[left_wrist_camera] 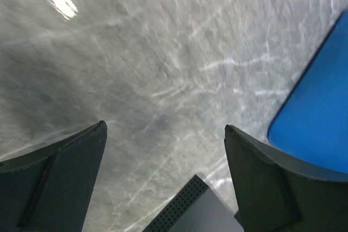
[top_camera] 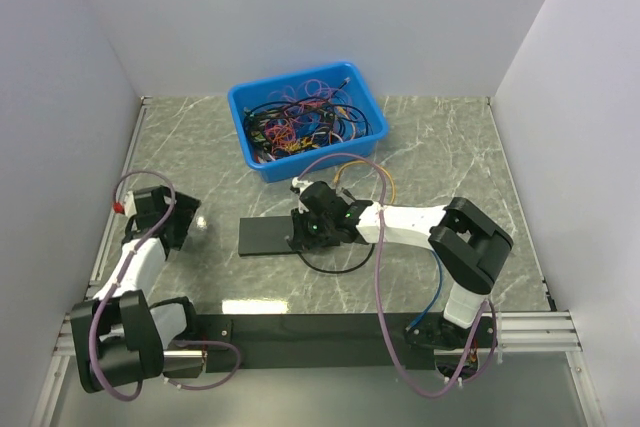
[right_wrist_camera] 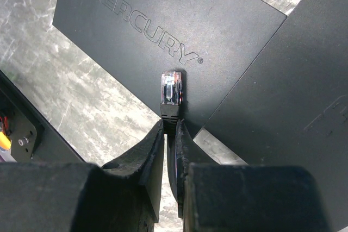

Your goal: Insert the plug into the switch port

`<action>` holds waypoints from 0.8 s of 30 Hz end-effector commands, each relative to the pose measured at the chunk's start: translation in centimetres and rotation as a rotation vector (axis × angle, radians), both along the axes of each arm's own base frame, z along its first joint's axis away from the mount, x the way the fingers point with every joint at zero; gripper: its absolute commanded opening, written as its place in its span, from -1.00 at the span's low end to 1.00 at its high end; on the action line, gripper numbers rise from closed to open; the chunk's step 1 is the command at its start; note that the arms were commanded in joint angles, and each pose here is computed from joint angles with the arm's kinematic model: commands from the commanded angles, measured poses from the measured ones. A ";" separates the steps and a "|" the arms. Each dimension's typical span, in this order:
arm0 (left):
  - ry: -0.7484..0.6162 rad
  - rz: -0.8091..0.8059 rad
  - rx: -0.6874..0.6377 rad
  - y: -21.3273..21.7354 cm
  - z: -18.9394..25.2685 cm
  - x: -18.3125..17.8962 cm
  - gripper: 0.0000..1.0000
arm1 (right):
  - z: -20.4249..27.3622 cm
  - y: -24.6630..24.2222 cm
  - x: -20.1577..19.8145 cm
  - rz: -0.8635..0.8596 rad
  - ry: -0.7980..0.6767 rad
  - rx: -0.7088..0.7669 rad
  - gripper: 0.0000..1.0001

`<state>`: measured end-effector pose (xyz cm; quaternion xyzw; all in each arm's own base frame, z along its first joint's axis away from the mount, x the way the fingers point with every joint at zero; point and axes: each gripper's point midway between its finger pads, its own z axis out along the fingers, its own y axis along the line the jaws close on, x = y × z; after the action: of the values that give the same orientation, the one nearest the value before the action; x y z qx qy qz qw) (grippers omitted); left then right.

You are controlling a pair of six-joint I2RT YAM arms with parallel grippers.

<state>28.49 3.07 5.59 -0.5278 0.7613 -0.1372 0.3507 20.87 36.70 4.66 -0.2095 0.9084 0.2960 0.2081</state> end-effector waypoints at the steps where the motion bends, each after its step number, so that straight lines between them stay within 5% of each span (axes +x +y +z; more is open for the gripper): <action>1: -0.090 -0.093 -0.026 -1.3 0.8 1.6 0.89 | 0.4 0.3 0.6 -0.010 -0.029 0.014 -1.00; 10: -0.245 -0.286 -0.062 -5.3 2.7 5.8 0.82 | 0.7 0.4 0.1 -0.003 -0.036 0.015 -1.00; 18: -0.352 -0.463 -0.088 -10.7 4.2 10.9 0.76 | -0.5 0.3 -4.7 0.080 -0.012 -0.031 -1.00; 24: -0.326 -0.589 -0.149 -15.1 2.0 10.9 0.70 | -1.4 -0.6 -5.4 0.062 -0.001 -0.049 -1.00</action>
<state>38.43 -9.79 6.16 -0.3257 0.8090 -0.3318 0.3597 14.66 36.07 2.22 -0.2587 0.9091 0.2774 0.1721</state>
